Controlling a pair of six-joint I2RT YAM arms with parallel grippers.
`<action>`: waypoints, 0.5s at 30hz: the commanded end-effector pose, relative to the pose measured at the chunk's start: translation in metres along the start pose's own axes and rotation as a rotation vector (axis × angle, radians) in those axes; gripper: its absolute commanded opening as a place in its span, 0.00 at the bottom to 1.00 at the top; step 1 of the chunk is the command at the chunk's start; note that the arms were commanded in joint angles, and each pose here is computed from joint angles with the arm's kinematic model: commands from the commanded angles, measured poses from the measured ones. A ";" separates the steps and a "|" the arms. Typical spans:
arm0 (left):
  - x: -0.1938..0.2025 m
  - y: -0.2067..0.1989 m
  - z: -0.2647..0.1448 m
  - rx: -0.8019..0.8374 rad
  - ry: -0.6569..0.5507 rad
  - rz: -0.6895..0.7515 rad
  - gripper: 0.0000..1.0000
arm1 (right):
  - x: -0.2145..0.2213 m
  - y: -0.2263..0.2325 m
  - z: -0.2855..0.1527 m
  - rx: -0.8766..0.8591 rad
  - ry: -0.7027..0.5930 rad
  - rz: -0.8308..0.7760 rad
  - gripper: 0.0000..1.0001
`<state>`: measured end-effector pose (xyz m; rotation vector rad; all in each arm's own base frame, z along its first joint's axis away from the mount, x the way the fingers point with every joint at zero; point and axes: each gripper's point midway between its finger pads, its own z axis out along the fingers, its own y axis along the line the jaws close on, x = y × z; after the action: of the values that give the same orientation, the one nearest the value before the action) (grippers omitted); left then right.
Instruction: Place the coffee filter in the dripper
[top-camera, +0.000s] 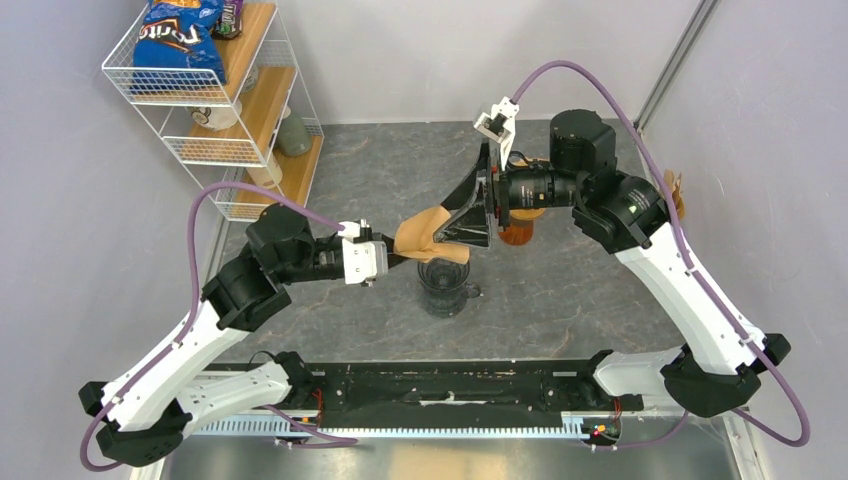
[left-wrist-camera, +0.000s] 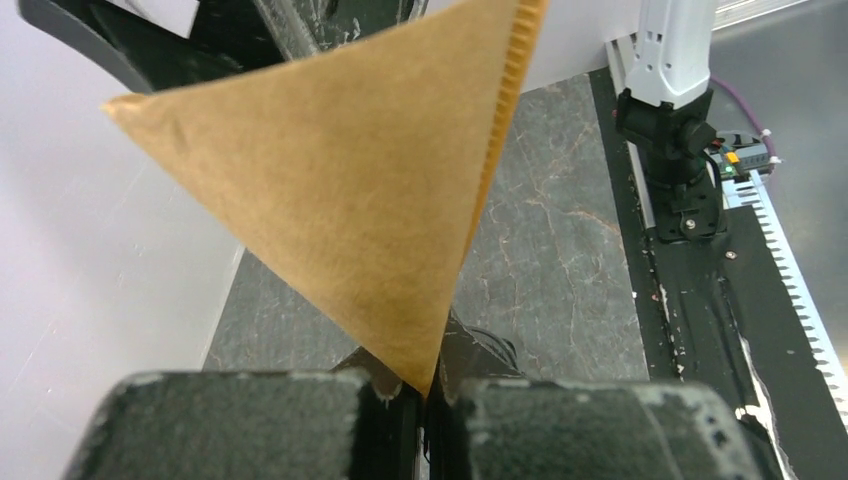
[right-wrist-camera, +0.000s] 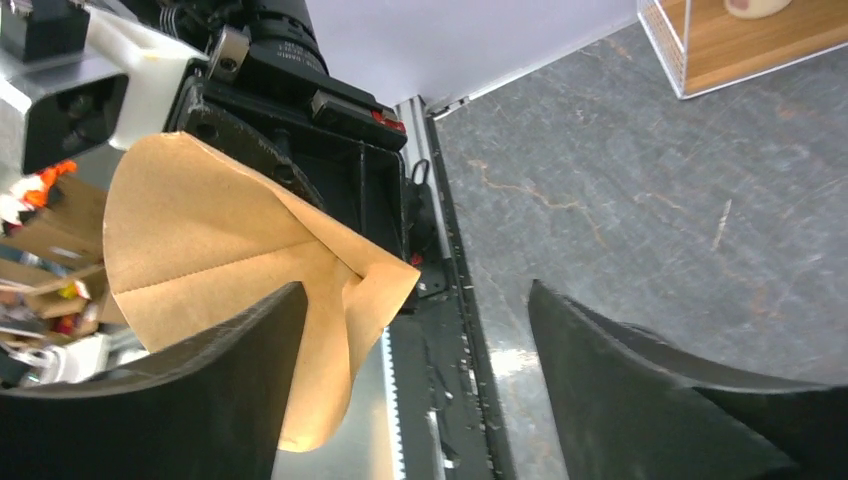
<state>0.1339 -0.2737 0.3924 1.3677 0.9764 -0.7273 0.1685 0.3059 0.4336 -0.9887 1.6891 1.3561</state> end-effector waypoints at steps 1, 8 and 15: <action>-0.007 -0.008 -0.002 0.048 -0.028 0.034 0.02 | -0.012 0.013 -0.009 -0.034 -0.017 -0.105 0.93; -0.006 -0.012 -0.001 0.075 -0.019 0.020 0.04 | -0.010 0.020 -0.007 -0.064 0.003 -0.164 0.73; -0.001 -0.004 -0.002 0.026 0.011 0.001 0.08 | -0.006 0.025 -0.005 -0.055 0.023 -0.209 0.12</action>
<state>0.1273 -0.2747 0.3785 1.4194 1.0034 -0.7646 0.1537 0.3072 0.4370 -1.1483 1.5956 1.3067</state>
